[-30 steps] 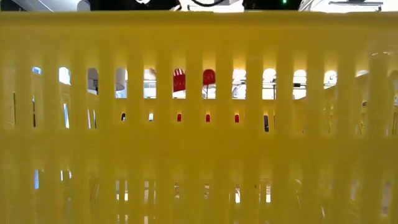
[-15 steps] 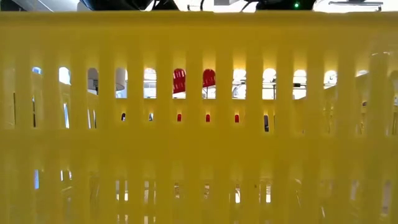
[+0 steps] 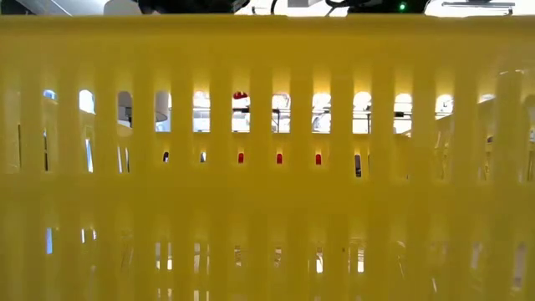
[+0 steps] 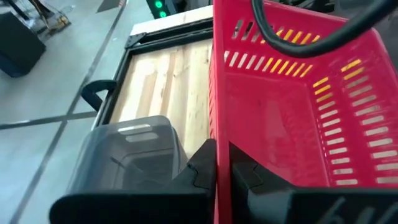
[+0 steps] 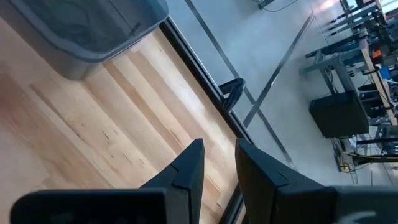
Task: Stack baskets by color
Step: Stack the bottom red basket on the red baskets
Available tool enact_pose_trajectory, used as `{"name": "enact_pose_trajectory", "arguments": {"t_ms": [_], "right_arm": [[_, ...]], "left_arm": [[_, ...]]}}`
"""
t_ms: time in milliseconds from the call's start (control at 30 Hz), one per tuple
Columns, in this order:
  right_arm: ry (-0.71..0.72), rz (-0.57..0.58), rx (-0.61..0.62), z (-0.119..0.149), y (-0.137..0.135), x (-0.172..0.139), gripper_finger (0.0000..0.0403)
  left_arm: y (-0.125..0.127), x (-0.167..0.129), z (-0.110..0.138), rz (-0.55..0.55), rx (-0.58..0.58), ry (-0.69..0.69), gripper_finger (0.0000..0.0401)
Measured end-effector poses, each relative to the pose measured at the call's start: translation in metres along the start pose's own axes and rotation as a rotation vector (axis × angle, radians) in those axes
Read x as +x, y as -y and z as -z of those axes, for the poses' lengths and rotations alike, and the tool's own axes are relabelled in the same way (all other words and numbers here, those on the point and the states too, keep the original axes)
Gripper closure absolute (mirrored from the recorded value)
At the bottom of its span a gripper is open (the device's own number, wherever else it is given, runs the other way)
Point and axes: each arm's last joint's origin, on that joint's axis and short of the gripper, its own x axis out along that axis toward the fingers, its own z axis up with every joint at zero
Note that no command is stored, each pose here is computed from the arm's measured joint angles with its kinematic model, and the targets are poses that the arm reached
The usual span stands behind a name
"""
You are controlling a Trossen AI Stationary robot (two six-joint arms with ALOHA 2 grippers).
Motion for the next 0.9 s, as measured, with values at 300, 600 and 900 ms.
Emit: {"name": "enact_pose_trajectory", "arguments": {"t_ms": [300, 600, 900], "right_arm": [[-0.019, -0.022, -0.001, 0.001, -0.001, 0.0, 0.0325], [-0.052, -0.061, 0.006, 0.001, -0.002, 0.0, 0.0325], [-0.052, -0.063, 0.007, 0.001, -0.002, 0.0, 0.0325]], "left_arm": [[0.0, 0.01, 0.011, 0.032, -0.097, -0.077, 0.0401], [0.005, 0.04, 0.03, 0.077, -0.12, -0.169, 0.0401], [0.002, 0.055, 0.042, 0.073, -0.131, -0.212, 0.0401]]}}
